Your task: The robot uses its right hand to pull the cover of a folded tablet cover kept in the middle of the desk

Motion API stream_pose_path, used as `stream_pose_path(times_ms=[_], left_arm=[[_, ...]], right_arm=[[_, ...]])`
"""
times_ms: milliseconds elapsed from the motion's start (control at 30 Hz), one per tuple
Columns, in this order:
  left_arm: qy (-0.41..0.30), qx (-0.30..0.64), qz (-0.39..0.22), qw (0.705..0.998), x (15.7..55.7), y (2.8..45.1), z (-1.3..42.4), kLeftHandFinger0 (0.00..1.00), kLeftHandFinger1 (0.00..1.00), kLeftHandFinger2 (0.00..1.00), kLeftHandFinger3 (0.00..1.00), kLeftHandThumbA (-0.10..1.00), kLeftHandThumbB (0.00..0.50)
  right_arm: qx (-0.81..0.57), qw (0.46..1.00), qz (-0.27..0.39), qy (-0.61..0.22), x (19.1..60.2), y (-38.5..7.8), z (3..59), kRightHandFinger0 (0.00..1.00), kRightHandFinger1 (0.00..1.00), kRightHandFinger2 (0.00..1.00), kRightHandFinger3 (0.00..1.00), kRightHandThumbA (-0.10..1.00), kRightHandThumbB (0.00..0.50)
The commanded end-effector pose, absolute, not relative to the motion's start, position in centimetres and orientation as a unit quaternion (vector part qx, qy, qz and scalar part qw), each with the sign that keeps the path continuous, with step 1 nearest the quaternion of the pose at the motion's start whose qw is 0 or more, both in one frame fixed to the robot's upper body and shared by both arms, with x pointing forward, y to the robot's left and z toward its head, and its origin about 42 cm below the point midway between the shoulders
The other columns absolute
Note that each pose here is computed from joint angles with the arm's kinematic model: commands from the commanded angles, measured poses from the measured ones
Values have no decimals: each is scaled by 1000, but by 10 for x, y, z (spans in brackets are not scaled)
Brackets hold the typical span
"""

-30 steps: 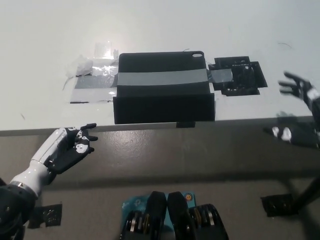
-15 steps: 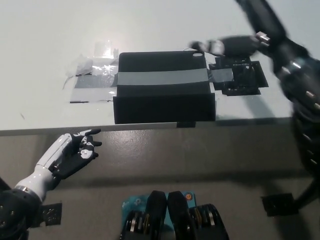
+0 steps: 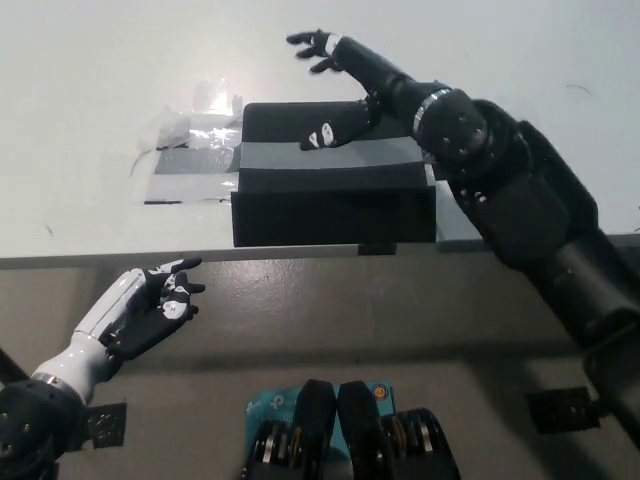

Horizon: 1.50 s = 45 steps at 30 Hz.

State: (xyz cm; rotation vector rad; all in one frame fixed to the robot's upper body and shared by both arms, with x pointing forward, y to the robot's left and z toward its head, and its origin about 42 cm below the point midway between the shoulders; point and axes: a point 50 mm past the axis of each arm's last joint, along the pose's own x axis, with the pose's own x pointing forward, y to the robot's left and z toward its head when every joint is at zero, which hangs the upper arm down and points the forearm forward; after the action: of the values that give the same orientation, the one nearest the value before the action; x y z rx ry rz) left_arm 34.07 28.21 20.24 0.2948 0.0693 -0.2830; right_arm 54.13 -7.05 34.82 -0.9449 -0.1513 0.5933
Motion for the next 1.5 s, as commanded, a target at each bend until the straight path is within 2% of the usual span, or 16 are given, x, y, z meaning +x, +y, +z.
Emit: stream_pose_path(times_ms=[0,233,500,600,633,733,900,933,1100,1300,1367,1467], left_arm=[[21,152,-143,978,340,283,215,741,809,919,1000,972,2],[17,155,-144,977,341,284,217,737,810,922,1000,974,8],[12,156,-144,977,339,284,220,764,835,945,1000,976,0],[14,161,-142,977,339,285,219,762,834,947,1000,977,0],[13,162,-143,976,339,285,220,761,833,946,1000,977,0],[10,165,-144,976,338,286,222,768,844,948,1000,990,0],[8,163,-142,976,338,287,223,771,848,967,1000,996,0],[8,166,-144,976,339,288,224,774,845,961,1000,1000,4],[4,171,-145,975,342,288,229,770,848,966,1000,1000,0],[0,172,-146,974,346,289,232,784,856,963,1000,1000,27],[1,173,-147,974,346,289,233,789,859,961,1000,1000,22],[0,172,-145,974,349,290,234,793,862,963,1000,1000,42]], right_arm=[[-545,784,285,-84,549,-62,403,1000,1000,1000,1000,1000,500],[-562,780,265,-73,548,-57,403,1000,1000,1000,1000,1000,500],[-625,720,294,-66,532,-30,381,1000,1000,1000,1000,1000,500],[-619,721,302,-73,529,-35,375,1000,1000,1000,1000,1000,433],[-617,724,302,-67,530,-38,372,1000,1000,1000,1000,1000,435],[-610,732,300,-46,533,-48,361,1000,1000,1000,1000,1000,479],[-614,730,300,-25,535,-59,348,1000,1000,1000,1000,1000,475],[-622,723,301,-19,535,-63,339,1000,1000,1000,1000,1000,500],[-629,717,300,-2,537,-69,329,1000,1000,1000,1000,1000,500],[-617,726,302,18,535,-70,304,1000,1000,1000,1000,1000,499],[-620,723,305,16,534,-68,300,1000,1000,1000,1000,1000,500],[-629,711,314,22,531,-63,287,1000,1000,1000,1000,1000,492]])
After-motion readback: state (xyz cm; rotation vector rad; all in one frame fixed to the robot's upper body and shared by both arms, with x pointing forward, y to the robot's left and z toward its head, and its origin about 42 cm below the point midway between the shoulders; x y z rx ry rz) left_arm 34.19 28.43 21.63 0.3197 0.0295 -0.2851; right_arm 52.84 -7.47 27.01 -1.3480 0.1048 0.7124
